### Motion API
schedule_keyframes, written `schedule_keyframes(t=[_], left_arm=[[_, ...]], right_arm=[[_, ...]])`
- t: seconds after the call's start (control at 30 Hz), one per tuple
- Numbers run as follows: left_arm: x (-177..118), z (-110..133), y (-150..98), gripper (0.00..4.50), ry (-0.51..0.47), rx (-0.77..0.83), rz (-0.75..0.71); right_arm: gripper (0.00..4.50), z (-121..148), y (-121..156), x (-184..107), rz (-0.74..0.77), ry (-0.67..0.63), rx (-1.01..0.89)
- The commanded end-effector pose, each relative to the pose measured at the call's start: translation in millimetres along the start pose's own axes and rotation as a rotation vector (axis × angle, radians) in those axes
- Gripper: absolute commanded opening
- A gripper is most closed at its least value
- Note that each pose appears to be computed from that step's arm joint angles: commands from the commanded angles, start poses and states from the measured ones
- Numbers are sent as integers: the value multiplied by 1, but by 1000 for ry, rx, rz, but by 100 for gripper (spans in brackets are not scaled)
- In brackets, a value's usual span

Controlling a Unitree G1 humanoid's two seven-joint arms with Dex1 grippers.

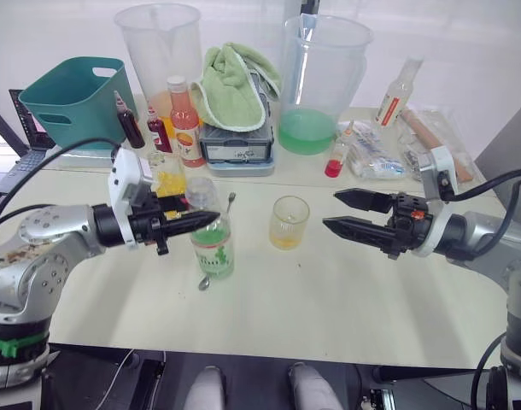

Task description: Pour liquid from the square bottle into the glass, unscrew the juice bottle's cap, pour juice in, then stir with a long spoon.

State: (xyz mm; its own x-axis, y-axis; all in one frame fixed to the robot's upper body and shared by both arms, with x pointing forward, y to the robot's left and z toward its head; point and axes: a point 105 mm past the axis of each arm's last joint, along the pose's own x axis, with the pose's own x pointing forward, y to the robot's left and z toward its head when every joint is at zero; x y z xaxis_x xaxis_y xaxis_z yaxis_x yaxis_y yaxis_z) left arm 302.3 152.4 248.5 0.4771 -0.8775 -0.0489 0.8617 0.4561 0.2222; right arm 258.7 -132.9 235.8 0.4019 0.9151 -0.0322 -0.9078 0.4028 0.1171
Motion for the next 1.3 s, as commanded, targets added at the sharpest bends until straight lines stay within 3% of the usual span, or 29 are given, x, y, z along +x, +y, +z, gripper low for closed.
schedule_keyframes(t=[0.03, 0.23, 0.4, 0.57, 0.77, 0.97, 1.3], left_arm=[[17, 9, 27, 146, -35, 121, 62], [52, 17, 57, 146, -48, 308, 171], [73, 24, 69, 146, -58, 422, 227], [95, 30, 64, 146, -87, 562, 220], [114, 18, 61, 146, -2, 665, 187], [124, 10, 53, 146, 10, 767, 155], [139, 14, 41, 146, -36, 1063, 194]], right_arm=[[444, 7, 7, -7, -40, -20, -69], [444, 1, 16, -14, -85, -15, -80], [444, -1, 18, -20, -142, -18, -90], [444, -8, 19, -23, -197, -14, -92], [444, -14, 21, -27, -227, -12, -84], [444, -17, 20, -30, -259, 4, -87], [444, -20, 15, -29, -315, 17, -103]])
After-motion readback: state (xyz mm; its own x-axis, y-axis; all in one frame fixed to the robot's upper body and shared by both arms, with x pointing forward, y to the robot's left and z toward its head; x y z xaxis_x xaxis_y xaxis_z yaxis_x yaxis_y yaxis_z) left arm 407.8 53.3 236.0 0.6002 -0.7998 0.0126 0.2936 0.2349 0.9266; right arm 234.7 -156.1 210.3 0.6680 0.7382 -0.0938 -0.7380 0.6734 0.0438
